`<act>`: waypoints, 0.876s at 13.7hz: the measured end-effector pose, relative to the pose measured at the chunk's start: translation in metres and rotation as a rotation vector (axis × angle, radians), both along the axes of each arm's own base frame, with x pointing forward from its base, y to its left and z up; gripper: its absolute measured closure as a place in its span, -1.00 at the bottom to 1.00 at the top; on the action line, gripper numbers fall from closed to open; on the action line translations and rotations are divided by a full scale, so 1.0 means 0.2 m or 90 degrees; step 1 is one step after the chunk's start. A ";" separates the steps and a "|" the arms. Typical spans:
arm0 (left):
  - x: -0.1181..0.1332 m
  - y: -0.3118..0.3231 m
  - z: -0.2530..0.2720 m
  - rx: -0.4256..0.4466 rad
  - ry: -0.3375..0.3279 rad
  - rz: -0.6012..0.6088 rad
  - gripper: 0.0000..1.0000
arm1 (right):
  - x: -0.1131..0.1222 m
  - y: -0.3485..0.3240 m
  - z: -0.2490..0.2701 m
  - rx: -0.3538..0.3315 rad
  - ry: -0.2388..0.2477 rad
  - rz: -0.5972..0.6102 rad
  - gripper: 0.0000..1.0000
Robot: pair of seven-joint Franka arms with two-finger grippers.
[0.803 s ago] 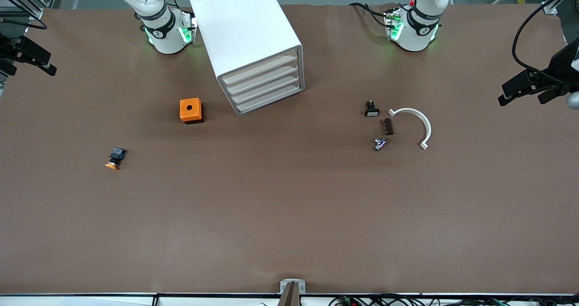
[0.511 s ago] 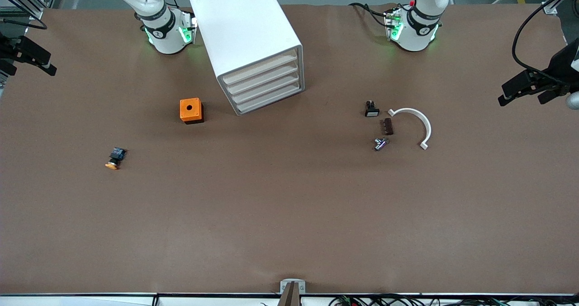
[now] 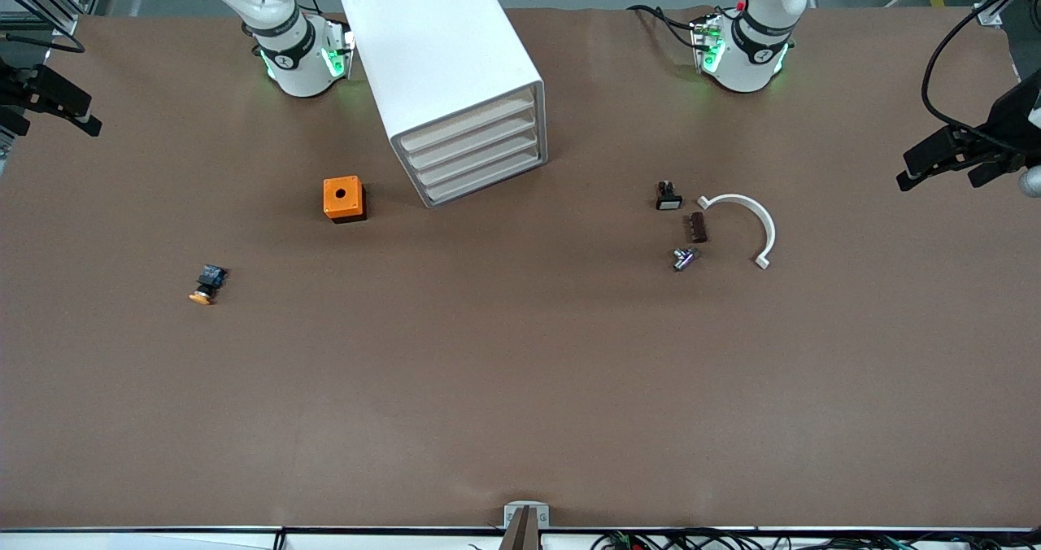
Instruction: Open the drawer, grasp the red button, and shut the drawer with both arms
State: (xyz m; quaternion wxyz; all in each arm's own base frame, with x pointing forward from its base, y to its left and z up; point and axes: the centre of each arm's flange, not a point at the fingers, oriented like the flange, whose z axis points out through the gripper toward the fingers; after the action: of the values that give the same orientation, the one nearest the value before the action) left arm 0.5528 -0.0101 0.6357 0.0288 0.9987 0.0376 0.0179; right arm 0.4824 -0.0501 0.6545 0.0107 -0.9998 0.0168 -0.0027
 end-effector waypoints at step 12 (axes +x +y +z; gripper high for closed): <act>0.21 0.01 -0.52 -0.017 0.125 0.006 -1.00 | 0.00 0.00 0.00 0.000 0.000 0.000 -1.00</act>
State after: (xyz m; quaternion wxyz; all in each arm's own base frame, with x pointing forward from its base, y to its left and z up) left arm 0.5942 -0.0073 0.5324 0.0380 0.9950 0.0448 -0.0804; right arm 0.4823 -0.0503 0.6542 0.0107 -0.9998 0.0170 -0.0023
